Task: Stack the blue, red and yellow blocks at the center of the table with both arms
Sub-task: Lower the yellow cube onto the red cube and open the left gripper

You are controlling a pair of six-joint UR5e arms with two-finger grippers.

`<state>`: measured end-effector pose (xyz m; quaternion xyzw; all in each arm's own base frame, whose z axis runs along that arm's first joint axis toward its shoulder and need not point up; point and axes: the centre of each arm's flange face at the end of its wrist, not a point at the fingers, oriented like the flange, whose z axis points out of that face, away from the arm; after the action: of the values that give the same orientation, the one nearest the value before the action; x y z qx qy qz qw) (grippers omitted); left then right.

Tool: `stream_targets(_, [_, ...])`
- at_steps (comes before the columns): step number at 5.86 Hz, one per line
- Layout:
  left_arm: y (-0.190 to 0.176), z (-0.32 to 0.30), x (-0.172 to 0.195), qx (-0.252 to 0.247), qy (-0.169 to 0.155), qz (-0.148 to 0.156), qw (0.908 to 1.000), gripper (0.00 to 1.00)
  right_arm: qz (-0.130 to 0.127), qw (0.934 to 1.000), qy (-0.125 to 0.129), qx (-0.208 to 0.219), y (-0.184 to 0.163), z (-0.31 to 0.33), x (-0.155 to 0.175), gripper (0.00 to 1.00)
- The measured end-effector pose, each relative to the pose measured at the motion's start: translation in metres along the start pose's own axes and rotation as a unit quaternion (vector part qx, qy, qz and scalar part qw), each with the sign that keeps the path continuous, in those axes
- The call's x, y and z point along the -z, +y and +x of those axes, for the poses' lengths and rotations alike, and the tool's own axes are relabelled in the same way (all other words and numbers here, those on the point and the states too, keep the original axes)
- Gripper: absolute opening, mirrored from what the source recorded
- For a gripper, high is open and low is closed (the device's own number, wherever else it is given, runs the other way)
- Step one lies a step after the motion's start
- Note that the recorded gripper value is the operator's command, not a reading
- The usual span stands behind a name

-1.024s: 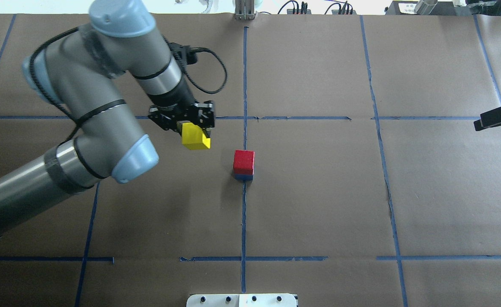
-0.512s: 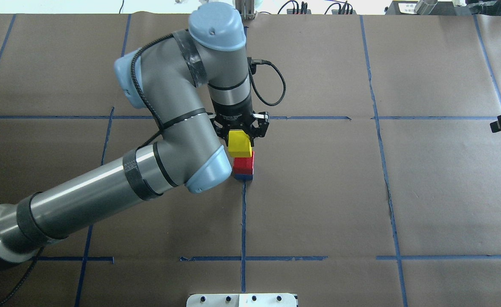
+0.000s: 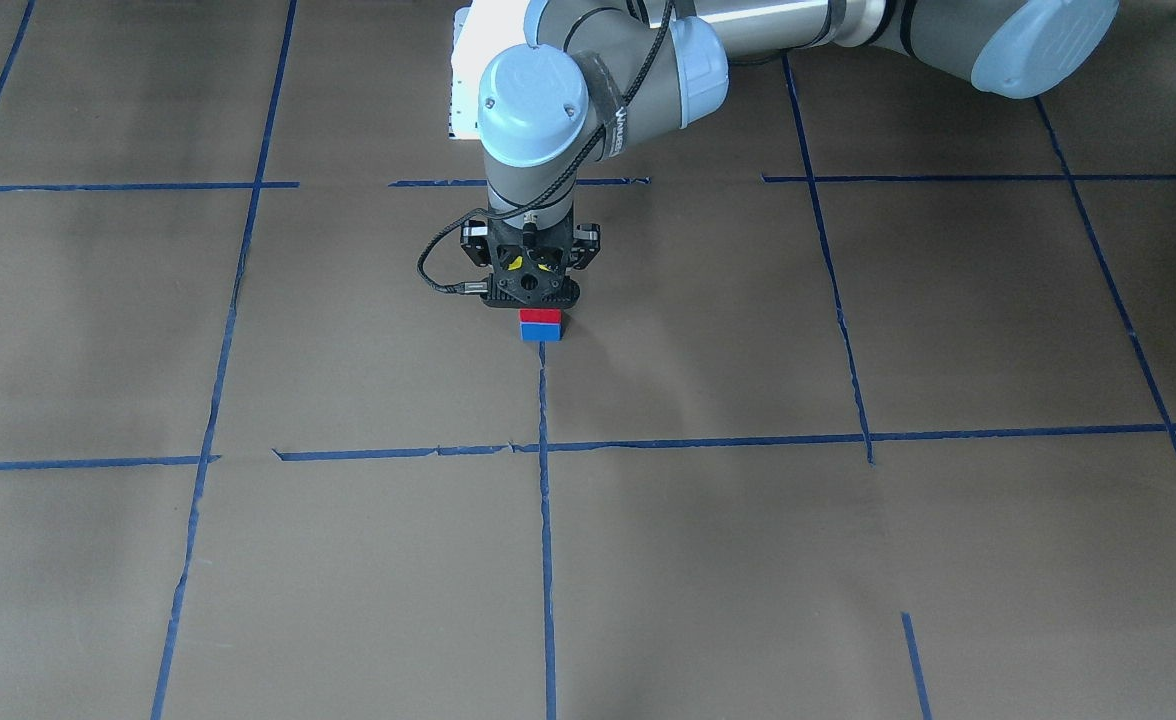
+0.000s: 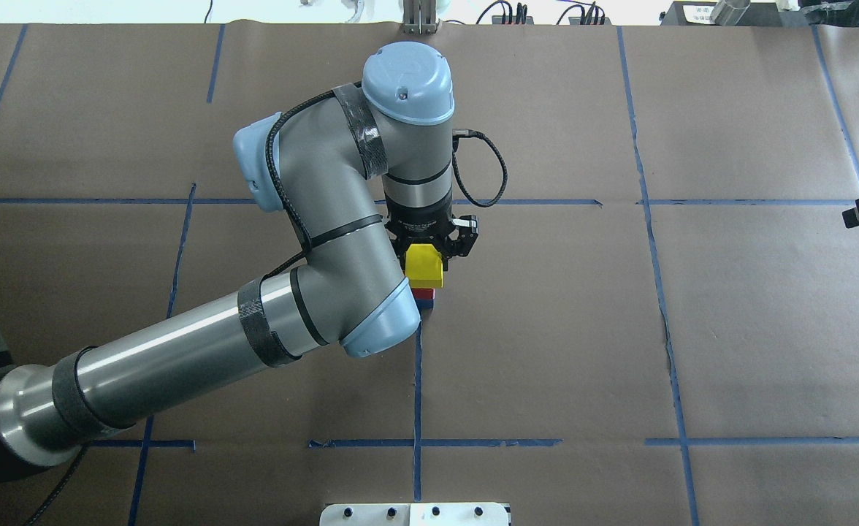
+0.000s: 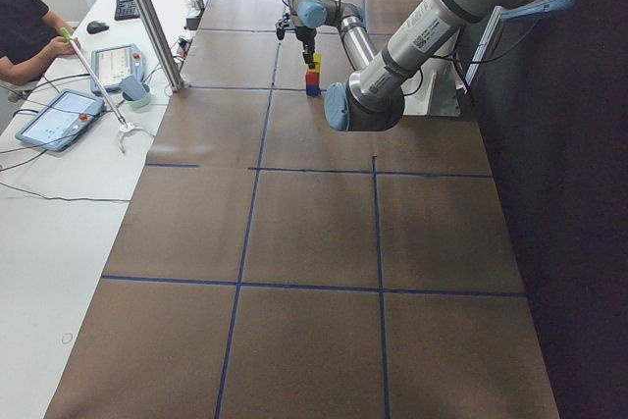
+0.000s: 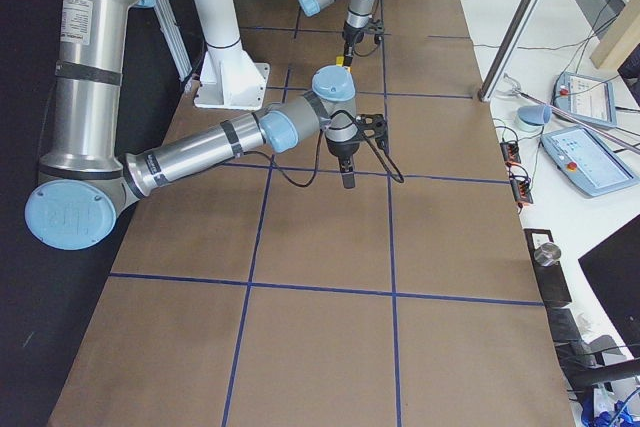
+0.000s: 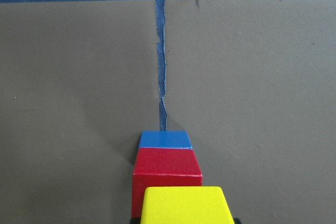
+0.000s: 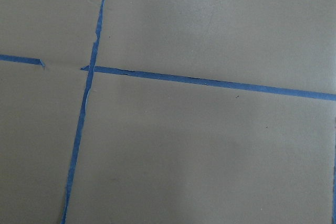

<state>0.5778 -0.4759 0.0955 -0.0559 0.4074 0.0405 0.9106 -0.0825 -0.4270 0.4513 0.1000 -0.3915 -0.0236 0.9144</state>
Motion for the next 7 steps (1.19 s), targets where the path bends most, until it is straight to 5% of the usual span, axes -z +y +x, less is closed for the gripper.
stream_targets(7, [-0.0021, -0.0073, -0.0037, -0.001, -0.007, 0.011, 0.9999, 0.09, -0.002, 1.0, -0.001, 0.0, -0.001, 0.0007, -0.003, 1.0])
